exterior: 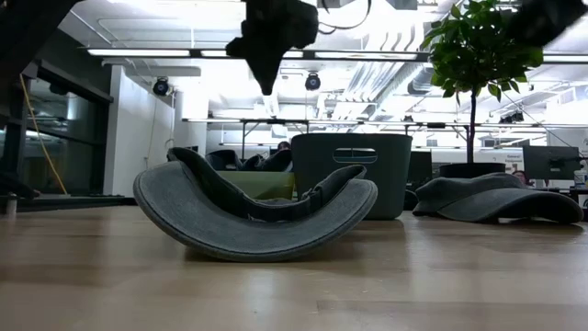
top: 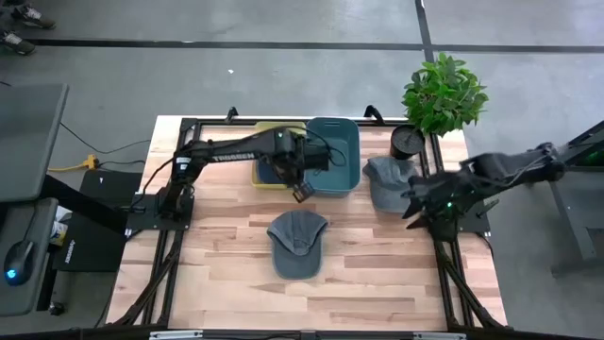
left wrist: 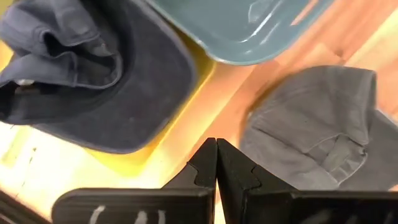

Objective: Pick & Place hat
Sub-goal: Put the right grey cap into the grey bin

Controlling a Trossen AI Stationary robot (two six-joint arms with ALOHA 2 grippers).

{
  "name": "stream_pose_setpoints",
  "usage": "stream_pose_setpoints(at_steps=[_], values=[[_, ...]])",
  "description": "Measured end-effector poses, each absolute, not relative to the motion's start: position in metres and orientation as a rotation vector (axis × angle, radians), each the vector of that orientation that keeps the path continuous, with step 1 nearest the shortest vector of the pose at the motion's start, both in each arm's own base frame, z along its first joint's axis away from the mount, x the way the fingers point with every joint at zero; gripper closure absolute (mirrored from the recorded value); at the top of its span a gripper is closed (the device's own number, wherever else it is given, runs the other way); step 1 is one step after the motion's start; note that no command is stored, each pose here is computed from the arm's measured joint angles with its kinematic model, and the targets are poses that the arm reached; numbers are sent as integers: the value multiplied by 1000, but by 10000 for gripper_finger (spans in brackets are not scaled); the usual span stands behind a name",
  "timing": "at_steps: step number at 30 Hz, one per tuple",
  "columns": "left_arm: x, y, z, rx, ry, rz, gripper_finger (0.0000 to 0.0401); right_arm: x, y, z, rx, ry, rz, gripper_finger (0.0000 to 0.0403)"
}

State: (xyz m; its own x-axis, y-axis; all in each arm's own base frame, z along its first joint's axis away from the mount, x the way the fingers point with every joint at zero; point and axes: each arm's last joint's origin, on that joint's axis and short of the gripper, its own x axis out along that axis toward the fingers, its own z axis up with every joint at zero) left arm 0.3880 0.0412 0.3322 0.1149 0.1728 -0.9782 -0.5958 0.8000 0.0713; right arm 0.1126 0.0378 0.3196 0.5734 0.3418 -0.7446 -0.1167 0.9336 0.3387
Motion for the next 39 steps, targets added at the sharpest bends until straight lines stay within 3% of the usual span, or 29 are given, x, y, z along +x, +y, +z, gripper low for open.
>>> stream_pose_setpoints(at_steps=[16, 22, 26, 30, 33, 39], values=[[391, 3, 377, -284, 1038, 207, 400, 123, 89, 216, 377, 1029, 33, 261], [400, -23, 386, -285, 841, -55, 400, 127, 103, 199, 328, 1108, -44, 261], [415, -40, 364, -324, 768, -241, 400, 126, 107, 187, 264, 1186, -106, 261], [420, -52, 343, -364, 698, -296, 400, 124, 106, 177, 178, 1253, -211, 261], [406, -55, 324, -414, 701, -290, 400, 124, 106, 176, 92, 1282, -285, 261], [371, -53, 307, -502, 474, -302, 400, 129, 105, 176, -92, 1256, -419, 261]])
